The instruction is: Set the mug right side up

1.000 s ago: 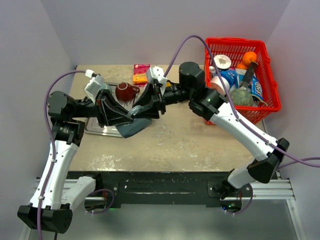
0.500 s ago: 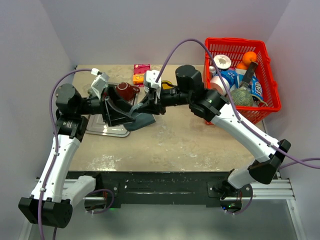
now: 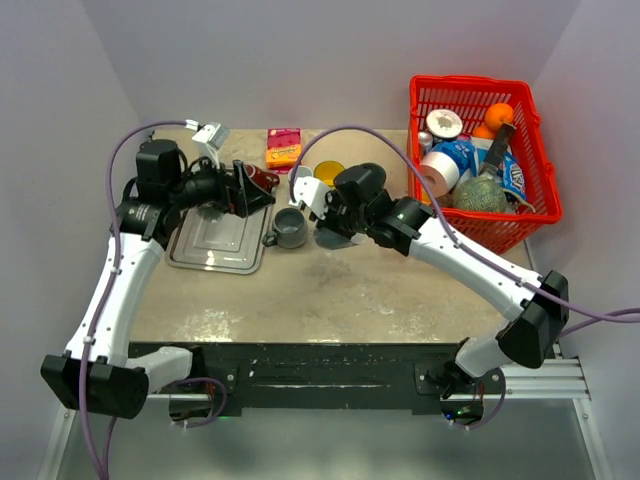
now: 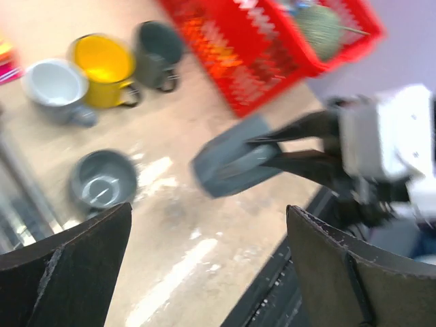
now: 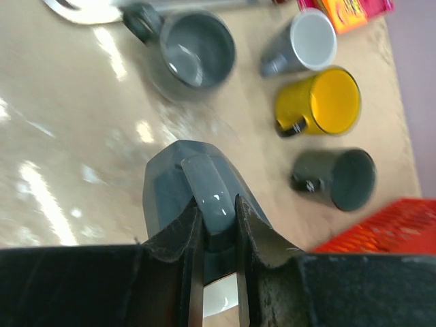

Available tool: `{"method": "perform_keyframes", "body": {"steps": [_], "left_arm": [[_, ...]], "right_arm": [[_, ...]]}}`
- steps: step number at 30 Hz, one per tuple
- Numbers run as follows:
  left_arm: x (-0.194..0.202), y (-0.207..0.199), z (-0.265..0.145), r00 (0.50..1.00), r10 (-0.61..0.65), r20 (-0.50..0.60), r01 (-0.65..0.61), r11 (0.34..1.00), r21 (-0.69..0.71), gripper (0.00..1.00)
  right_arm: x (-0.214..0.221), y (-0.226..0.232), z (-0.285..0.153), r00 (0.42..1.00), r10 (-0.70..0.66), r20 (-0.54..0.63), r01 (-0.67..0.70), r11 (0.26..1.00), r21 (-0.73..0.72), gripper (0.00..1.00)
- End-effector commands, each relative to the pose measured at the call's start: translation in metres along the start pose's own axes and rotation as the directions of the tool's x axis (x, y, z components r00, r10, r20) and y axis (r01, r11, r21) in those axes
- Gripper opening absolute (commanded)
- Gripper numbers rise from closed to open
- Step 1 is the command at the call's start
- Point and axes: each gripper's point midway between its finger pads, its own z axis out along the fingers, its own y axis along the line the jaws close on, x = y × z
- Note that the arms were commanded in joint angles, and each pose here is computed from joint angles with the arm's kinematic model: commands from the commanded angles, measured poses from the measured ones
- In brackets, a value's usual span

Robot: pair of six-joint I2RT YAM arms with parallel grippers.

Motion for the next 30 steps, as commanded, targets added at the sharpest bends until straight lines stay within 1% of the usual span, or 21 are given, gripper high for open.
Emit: {"method": "perform_keyframes", "body": {"steps": [1, 2, 3, 5, 6, 8, 9, 10, 12, 14, 17, 19, 21, 26, 30], "left_arm": [[0.003, 0.073, -0.006, 0.998, -0.057, -0.023, 0.043, 0.92, -0.389, 0.99], [0.005, 0.08, -0.007, 0.997, -0.067, -0.025, 0.05, 0.906, -0.421, 0.99], [0.006, 0.091, -0.008, 0.996, -0.082, -0.022, 0.063, 0.882, -0.468, 0.99], [0.007, 0.098, -0.008, 0.995, -0.095, -0.02, 0.073, 0.867, -0.494, 0.99], [0.009, 0.102, -0.006, 0.994, -0.106, -0.021, 0.08, 0.858, -0.507, 0.99], [0.009, 0.108, -0.008, 0.993, -0.114, -0.012, 0.09, 0.843, -0.531, 0.99], [0.01, 0.113, -0.007, 0.993, -0.121, -0.009, 0.096, 0.831, -0.548, 0.99], [0.011, 0.115, -0.008, 0.992, -0.123, -0.006, 0.099, 0.826, -0.554, 0.99], [0.012, 0.12, -0.007, 0.991, -0.133, -0.002, 0.108, 0.818, -0.565, 0.99], [0.013, 0.124, -0.006, 0.99, -0.138, 0.001, 0.114, 0.814, -0.57, 0.99], [0.013, 0.132, -0.004, 0.987, -0.16, 0.024, 0.144, 0.802, -0.58, 0.99], [0.017, 0.137, -0.002, 0.981, -0.189, 0.038, 0.175, 0.795, -0.58, 0.99], [0.018, 0.138, 0.003, 0.977, -0.205, 0.049, 0.197, 0.805, -0.56, 0.99], [0.028, 0.145, 0.013, 0.967, -0.25, 0.05, 0.237, 0.814, -0.53, 0.99], [0.03, 0.147, 0.014, 0.968, -0.247, 0.043, 0.233, 0.821, -0.522, 0.99]], "right_arm": [[-0.002, -0.058, -0.029, 0.98, -0.188, -0.061, 0.197, 0.94, 0.278, 0.0], [0.006, -0.06, -0.025, 0.974, -0.208, -0.092, 0.226, 0.929, 0.292, 0.0], [0.008, -0.062, -0.022, 0.958, -0.264, -0.115, 0.287, 0.914, 0.288, 0.0], [0.013, -0.06, -0.014, 0.937, -0.325, -0.129, 0.349, 0.897, 0.272, 0.0], [0.015, -0.062, -0.009, 0.914, -0.376, -0.151, 0.404, 0.875, 0.267, 0.0], [0.018, -0.061, 0.001, 0.893, -0.417, -0.17, 0.449, 0.857, 0.255, 0.0], [0.023, -0.06, 0.01, 0.864, -0.462, -0.201, 0.499, 0.838, 0.222, 0.0], [0.022, -0.06, 0.015, 0.852, -0.479, -0.211, 0.518, 0.83, 0.208, 0.0], [0.035, -0.055, 0.031, 0.812, -0.523, -0.257, 0.565, 0.815, 0.126, 0.0], [0.033, -0.053, 0.036, 0.8, -0.543, -0.256, 0.581, 0.807, 0.104, 0.0], [0.034, -0.043, 0.05, 0.747, -0.619, -0.243, 0.646, 0.762, 0.044, 0.0], [0.041, -0.039, 0.059, 0.719, -0.64, -0.271, 0.669, 0.743, 0.019, 0.0], [0.043, -0.035, 0.064, 0.697, -0.66, -0.282, 0.688, 0.726, 0.0, 0.0], [0.046, -0.018, 0.08, 0.661, -0.702, -0.265, 0.718, 0.694, -0.05, 0.0], [0.046, -0.01, 0.09, 0.648, -0.715, -0.262, 0.726, 0.684, -0.072, 0.0]]}}
